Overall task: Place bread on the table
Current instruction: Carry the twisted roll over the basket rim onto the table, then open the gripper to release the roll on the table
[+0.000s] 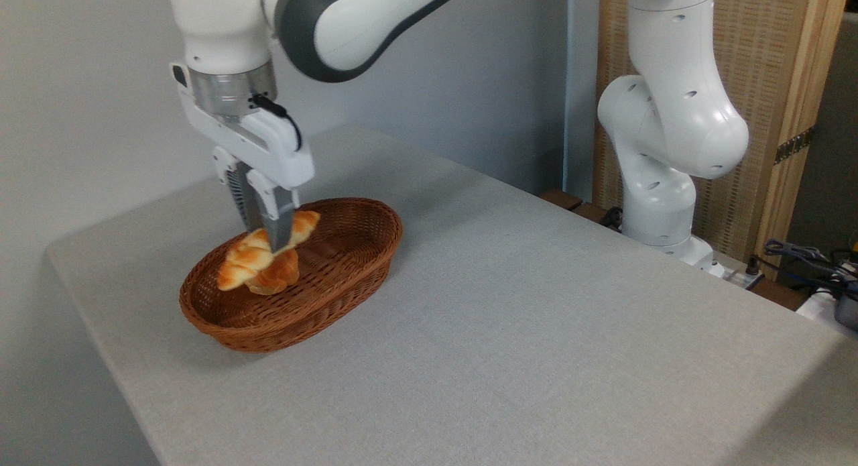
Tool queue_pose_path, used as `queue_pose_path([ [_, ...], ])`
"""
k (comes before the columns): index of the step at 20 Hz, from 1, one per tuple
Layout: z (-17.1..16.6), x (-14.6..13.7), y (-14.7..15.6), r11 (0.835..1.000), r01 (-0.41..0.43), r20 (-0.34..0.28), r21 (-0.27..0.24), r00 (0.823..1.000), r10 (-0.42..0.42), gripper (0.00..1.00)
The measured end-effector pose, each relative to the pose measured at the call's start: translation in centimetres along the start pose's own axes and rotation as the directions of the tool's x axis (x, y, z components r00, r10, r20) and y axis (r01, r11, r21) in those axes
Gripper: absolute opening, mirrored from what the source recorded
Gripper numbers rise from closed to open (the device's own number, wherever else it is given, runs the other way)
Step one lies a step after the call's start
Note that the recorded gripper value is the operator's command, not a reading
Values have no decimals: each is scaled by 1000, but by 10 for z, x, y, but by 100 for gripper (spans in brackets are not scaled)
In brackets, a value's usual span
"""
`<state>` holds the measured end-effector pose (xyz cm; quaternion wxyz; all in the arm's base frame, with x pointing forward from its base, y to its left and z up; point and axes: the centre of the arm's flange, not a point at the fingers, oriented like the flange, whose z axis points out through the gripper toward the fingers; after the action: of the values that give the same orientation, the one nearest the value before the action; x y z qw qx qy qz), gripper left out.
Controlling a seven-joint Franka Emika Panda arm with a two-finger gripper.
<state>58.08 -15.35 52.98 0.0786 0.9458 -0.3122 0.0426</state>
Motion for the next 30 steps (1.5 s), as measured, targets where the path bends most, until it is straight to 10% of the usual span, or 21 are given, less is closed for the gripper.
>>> queue_pose_path([
  [7, -16, -59, -82, 998, -59, 64, -4, 996, 59, 43],
  [13, 8, -84, -106, 986, -163, 132, -22, 977, 165, 100],
  [30, 17, -89, -103, 968, -246, 181, -41, 951, 250, 100],
])
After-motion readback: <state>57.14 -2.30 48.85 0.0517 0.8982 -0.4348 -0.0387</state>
